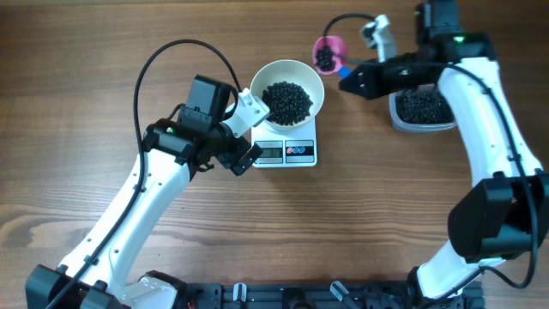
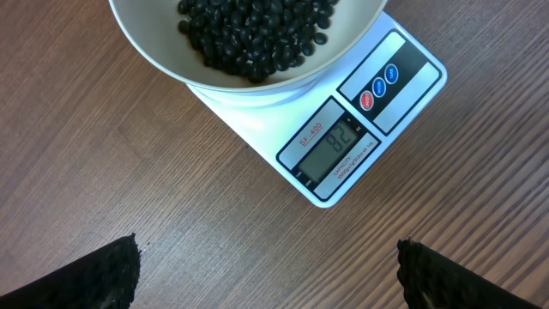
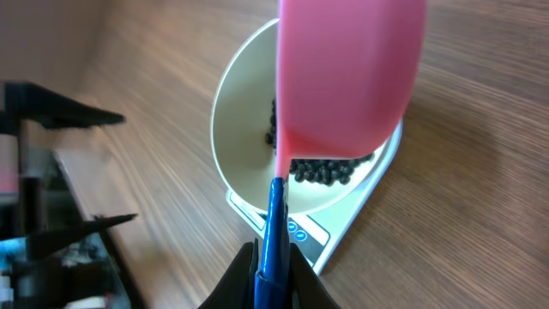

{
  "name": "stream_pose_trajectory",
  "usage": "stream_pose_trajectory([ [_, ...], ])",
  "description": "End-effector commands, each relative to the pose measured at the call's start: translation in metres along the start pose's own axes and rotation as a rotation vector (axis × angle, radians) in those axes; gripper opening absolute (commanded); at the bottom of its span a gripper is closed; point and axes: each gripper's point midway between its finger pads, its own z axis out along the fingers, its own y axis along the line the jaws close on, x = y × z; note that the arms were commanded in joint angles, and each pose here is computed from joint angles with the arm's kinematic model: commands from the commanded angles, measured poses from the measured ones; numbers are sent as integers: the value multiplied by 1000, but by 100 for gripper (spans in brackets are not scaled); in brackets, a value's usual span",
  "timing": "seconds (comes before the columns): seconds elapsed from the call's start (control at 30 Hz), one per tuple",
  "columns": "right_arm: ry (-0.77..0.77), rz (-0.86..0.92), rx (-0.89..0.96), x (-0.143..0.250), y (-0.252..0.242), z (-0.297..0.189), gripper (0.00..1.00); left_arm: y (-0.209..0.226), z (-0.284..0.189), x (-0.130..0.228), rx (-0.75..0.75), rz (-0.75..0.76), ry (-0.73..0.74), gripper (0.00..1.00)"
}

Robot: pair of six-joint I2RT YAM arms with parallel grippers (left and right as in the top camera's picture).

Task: Scoop item into bowl and weigh 150g on scale
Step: 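Carry the scoop to the bowl and pour beans in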

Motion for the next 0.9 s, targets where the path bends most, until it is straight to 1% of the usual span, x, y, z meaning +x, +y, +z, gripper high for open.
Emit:
stream_pose_trajectory([
  [0.0, 50, -76, 172, -3, -5, 17, 4, -2, -2, -1, 11, 19, -10, 100],
  [0.13, 91, -171, 350, -5, -10, 30, 4, -2, -2, -1, 11, 19, -10, 100],
  [0.23, 124, -308, 434, -7, -4, 39, 4, -2, -2, -1, 11, 19, -10, 100],
  [0.33, 182, -467, 590, -8, -3, 44, 4, -2, -2, -1, 11, 19, -10, 100],
  [0.43, 218, -551, 674, -9, -3, 43, 4, -2, -2, -1, 11, 19, -10, 100],
  [0.5, 226, -580, 687, -10, -2, 43, 4, -2, -2, -1, 11, 19, -10, 100],
  [0.7, 226, -583, 681, -10, -1, 44, 4, -2, -2, -1, 11, 19, -10, 100],
  [0.77, 219, -581, 638, -9, 4, 48, 4, -2, -2, -1, 11, 19, -10, 100],
  [0.87, 189, -555, 516, -8, 13, 53, 4, -2, -2, -1, 11, 19, -10, 100],
])
